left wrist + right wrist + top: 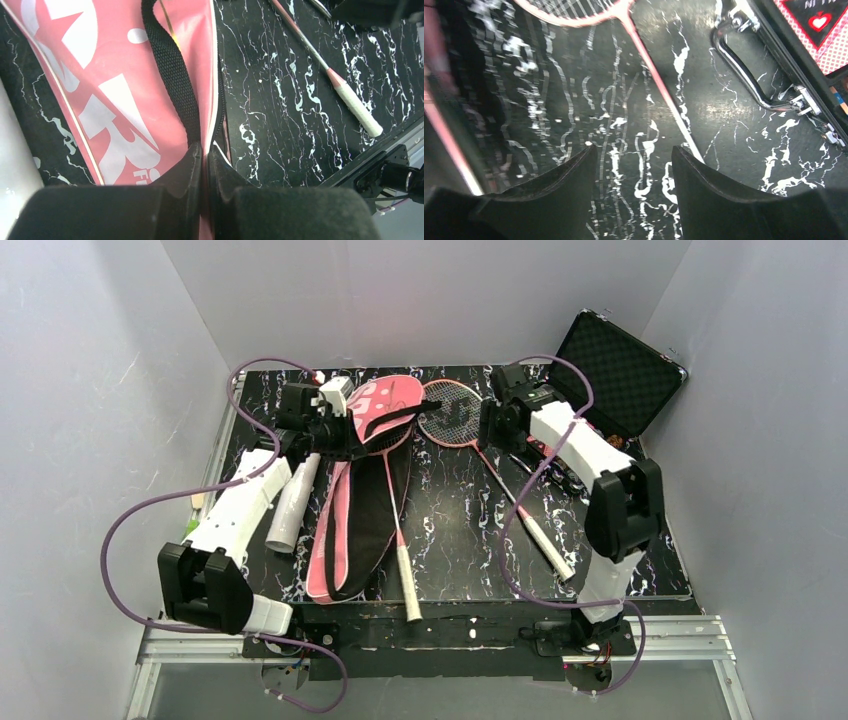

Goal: Pack up the badminton gear

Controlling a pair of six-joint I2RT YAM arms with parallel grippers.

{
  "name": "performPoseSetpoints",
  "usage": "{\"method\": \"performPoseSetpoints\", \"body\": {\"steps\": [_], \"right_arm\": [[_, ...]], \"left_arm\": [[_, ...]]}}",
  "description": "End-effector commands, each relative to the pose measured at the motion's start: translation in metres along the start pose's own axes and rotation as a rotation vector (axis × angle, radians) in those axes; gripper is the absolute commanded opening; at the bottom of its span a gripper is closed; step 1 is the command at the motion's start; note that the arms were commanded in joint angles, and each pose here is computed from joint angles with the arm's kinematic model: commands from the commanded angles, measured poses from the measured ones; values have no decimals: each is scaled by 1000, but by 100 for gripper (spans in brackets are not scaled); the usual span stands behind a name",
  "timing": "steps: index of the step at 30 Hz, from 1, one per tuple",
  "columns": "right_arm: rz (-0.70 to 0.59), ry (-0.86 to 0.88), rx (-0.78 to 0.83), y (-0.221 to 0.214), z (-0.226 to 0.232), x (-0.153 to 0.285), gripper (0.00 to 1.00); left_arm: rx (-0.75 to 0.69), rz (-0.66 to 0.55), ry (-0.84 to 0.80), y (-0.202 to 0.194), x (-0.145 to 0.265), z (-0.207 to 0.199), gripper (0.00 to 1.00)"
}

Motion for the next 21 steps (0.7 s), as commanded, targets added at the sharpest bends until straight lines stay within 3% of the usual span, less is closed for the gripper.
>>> {"method": "performPoseSetpoints", "body": {"steps": [1, 12, 21], "right_arm": [[46, -82, 89, -6, -13, -16, 65], [162, -115, 101, -21, -38, -73, 65], [194, -119, 98, -28, -49, -90, 64]], "left_arm": [[-38, -178, -61, 38, 39, -21, 0], [-40, -194, -49, 36, 48, -18, 0], [-43, -192, -55, 34, 50, -20, 0]]}}
Point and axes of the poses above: each gripper's point midway between its finger pads, its own x axis back along the fingers, its own z axis along the line the jaws close on, y = z × x, the point moved 5 cm from there along x, back along the fingers, and after that the axes turned 2 degrees about -x, right-handed, at the moved point
